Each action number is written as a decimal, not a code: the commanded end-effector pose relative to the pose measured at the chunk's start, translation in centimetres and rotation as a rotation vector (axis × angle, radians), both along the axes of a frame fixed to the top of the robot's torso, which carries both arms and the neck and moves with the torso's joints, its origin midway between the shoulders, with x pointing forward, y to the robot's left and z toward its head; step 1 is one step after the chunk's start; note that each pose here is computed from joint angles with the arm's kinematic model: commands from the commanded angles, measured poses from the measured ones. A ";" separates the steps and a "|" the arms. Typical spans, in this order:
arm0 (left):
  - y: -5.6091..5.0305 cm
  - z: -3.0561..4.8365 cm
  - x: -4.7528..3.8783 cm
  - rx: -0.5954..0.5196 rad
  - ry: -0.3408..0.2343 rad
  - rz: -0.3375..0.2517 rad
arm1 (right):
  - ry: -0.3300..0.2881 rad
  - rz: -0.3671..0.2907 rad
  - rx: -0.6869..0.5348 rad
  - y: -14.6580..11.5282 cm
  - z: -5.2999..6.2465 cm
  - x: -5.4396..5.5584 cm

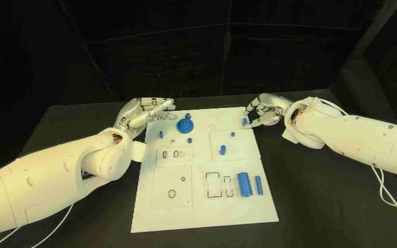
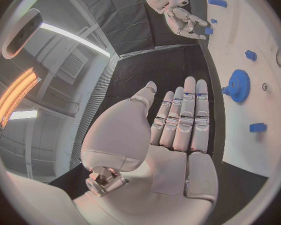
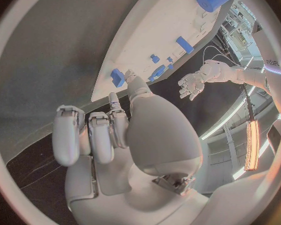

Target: Assemble the parts on the task board

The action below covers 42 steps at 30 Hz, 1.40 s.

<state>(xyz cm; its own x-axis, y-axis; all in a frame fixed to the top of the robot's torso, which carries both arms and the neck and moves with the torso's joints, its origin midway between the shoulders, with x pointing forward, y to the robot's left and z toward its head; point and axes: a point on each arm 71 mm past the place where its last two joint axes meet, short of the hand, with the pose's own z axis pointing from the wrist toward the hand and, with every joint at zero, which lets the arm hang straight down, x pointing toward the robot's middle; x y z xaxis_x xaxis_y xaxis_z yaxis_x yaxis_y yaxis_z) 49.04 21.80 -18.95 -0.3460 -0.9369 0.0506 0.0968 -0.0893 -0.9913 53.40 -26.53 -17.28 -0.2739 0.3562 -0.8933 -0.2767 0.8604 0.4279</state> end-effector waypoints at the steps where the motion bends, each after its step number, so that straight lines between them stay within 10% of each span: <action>1: -0.2 0.09 0.00 -0.007 -0.005 -0.016 | 0.018 0.022 -0.024 0.2 -0.2 0.0; 42: -0.2 -0.04 0.11 -0.006 0.000 -0.018 | 0.038 0.014 -0.039 0.8 -0.9 0.5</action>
<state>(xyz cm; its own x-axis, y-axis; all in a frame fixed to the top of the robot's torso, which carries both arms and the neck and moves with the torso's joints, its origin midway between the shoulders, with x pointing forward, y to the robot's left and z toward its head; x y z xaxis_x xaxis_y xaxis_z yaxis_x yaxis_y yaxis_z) 49.18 21.74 -19.08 -0.3482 -0.9360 0.0519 0.0917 -0.0891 -0.9918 53.87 -25.80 -18.21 -0.3071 0.3250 -0.8944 -0.2697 0.8716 0.4093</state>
